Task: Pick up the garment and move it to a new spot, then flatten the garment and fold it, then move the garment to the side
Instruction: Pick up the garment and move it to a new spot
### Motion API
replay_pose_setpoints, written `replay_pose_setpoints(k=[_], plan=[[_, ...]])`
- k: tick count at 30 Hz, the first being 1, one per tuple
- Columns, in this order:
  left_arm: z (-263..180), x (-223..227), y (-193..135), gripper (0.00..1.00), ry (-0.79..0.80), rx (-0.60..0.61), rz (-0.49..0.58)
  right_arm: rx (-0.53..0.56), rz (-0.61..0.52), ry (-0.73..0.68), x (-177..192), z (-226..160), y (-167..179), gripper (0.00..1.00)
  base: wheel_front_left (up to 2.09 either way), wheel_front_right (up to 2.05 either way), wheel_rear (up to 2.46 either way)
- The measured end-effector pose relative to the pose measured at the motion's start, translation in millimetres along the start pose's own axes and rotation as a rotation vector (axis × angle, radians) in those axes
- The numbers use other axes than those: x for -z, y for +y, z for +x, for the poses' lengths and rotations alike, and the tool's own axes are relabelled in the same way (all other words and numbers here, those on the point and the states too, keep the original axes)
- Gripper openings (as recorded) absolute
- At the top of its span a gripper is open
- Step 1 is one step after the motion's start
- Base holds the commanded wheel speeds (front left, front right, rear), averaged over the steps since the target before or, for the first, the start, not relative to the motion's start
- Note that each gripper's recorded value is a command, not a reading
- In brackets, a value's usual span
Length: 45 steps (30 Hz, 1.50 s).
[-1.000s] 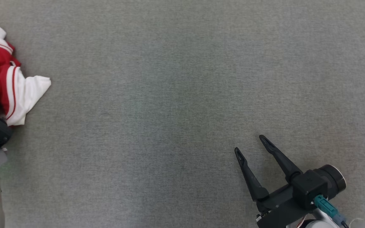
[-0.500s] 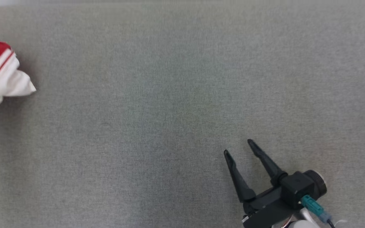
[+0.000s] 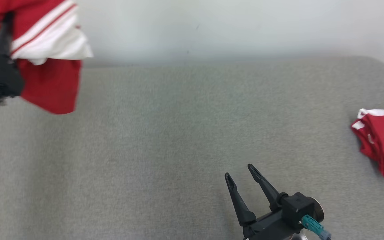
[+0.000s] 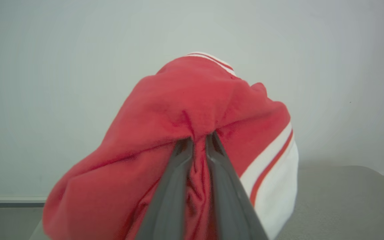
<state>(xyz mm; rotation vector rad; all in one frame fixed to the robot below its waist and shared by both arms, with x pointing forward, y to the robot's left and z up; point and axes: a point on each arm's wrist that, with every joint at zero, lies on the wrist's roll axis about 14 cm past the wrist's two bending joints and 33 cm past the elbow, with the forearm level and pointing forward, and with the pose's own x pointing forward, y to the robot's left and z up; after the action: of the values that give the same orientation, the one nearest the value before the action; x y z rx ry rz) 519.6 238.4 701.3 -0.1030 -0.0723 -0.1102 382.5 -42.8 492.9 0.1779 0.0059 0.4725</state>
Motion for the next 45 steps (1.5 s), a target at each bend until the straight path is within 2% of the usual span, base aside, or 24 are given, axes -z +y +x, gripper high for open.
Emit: replay_pose_setpoints(k=[6, 12, 16, 21, 25, 27, 28, 29, 30, 34, 39, 45], plan=[[-10.0, -35.4, -103.4, 0.0, -0.082, 0.259, -0.001, 0.066, -0.018, -0.058, -19.2, -21.2, -12.0, 1.0, 0.0, 0.0, 0.0], [-18.3, -10.2, -193.3, 0.0, -0.053, 0.477, -0.026, 0.165, -0.037, -0.095, -31.2, -44.6, -36.3, 1.0, 0.0, 0.0, 0.0], [-20.0, 27.7, -241.6, 0.0, 0.02, 0.592, -0.048, 0.242, -0.048, -0.108, -35.4, -61.5, -55.3, 1.0, 0.0, 0.0, 0.0], [-20.1, 69.7, -296.1, 0.0, 0.102, 0.71, -0.17, 0.35, -0.061, -0.1, -34.4, -84.1, -82.6, 1.0, 0.0, 0.0, 0.0], [-17.7, 129.3, -313.1, 0.0, 0.231, 0.724, -0.198, 0.408, -0.059, -0.082, -29.6, -95.6, -96.3, 1.0, 0.0, 0.0, 0.0], [-19.2, 166.8, -313.5, 0.0, 0.3, 0.712, -0.173, 0.428, -0.056, -0.066, -25.0, -98.8, -101.2, 1.0, 0.0, 0.0, 0.0], [-20.8, 183.7, -312.6, 0.4, 0.322, 0.711, -0.132, 0.436, -0.055, -0.06, -23.1, -100.2, -103.2, 1.0, 0.0, 0.0, 0.0], [-21.7, 199.7, -310.0, 0.55, 0.341, 0.704, -0.106, 0.443, -0.054, -0.053, -21.3, -101.4, -105.0, 1.0, 0.0, 0.0, 0.0], [-23.8, 214.3, -308.0, 1.0, 0.364, 0.695, -0.095, 0.451, -0.052, -0.048, -19.6, -102.6, -106.7, 1.0, 0.0, 0.0, 0.0], [-38.6, 253.0, -302.2, 1.0, 0.409, 0.67, -0.116, 0.467, -0.046, -0.03, -13.7, -104.5, -111.4, 1.0, 0.0, 0.0, 0.0], [-36.4, 243.4, -277.6, 1.0, 0.273, 0.559, -0.205, 0.471, -0.052, -0.022, -11.5, -102.4, -115.7, 1.0, 0.0, 0.0, 0.0], [-53.0, 236.9, -222.9, 1.0, 0.187, 0.397, -0.224, 0.445, -0.07, -0.027, -14.1, -97.6, -111.5, 1.0, 0.0, 0.0, 0.0]])
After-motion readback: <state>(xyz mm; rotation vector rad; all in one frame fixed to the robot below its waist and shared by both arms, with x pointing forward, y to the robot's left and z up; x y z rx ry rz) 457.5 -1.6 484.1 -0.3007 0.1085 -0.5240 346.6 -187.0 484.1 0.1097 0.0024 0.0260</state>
